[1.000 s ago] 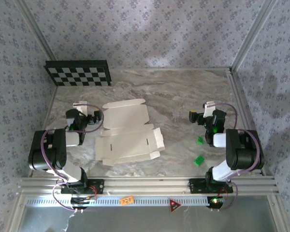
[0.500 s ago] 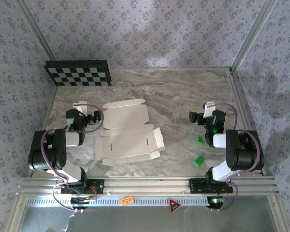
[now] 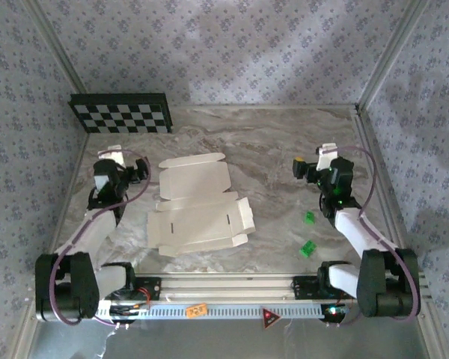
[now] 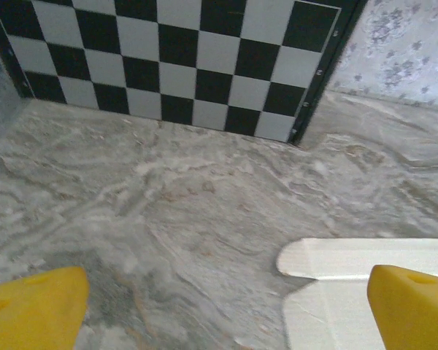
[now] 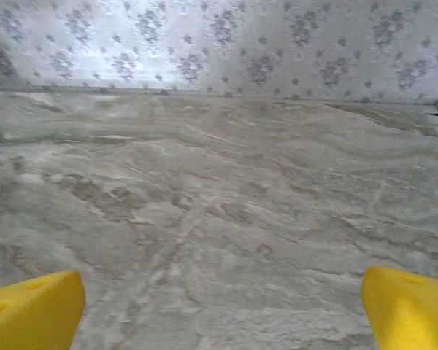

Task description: Fold the paper box

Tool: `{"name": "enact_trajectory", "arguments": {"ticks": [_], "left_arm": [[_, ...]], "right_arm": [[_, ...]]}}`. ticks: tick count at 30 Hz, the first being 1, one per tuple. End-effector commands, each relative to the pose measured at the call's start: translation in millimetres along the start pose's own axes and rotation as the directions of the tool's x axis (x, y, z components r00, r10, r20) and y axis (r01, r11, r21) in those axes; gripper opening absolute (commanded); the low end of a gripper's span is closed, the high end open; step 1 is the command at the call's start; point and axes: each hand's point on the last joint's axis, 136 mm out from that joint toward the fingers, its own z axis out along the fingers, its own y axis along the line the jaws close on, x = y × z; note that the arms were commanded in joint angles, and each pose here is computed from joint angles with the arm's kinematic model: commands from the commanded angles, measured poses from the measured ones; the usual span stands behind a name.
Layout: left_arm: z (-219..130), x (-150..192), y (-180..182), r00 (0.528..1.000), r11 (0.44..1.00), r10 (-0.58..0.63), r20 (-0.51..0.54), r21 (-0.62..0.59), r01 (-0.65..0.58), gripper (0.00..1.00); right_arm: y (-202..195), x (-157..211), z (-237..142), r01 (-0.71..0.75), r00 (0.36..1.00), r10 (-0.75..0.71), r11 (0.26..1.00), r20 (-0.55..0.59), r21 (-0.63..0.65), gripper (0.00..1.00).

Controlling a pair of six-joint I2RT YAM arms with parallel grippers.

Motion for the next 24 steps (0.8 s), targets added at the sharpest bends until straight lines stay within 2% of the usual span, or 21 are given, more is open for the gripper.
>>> {"name": "enact_trajectory", "arguments": {"ticks": [1,6,11,16,22,24], "left_arm": [[-14.4,22.1,-25.8,0.977,0.990,-0.108,-0.181,0.066,0.122,0.95],[-32.4,50.2,-83.7,0.927,0.974,-0.012,-0.374,0.207,0.096,0.93],[-48.8,80.9,-125.1,0.851,0.950,0.096,-0.516,0.303,0.077,0.92],[-57.2,104.3,-141.9,0.795,0.941,0.114,-0.595,0.322,0.106,0.90],[-59.4,125.8,-149.0,0.775,0.934,0.110,-0.623,0.331,0.134,0.89],[-59.0,134.8,-149.0,0.753,0.935,0.108,-0.649,0.323,0.144,0.88]], "right_arm": [[27.4,12.3,-6.5,-0.080,0.987,0.070,0.995,-0.142,-0.067,0.99],[81.0,18.1,-11.5,-0.139,0.960,0.091,0.975,-0.264,-0.171,0.95],[135.9,31.4,-20.0,-0.222,0.906,0.106,0.944,-0.411,-0.245,0.90],[184.1,53.7,-35.1,-0.314,0.826,0.113,0.906,-0.552,-0.284,0.84],[233.0,86.5,-58.4,-0.372,0.744,0.056,0.863,-0.666,-0.343,0.81],[248.1,102.6,-65.7,-0.386,0.708,0.027,0.851,-0.705,-0.356,0.80]]}}
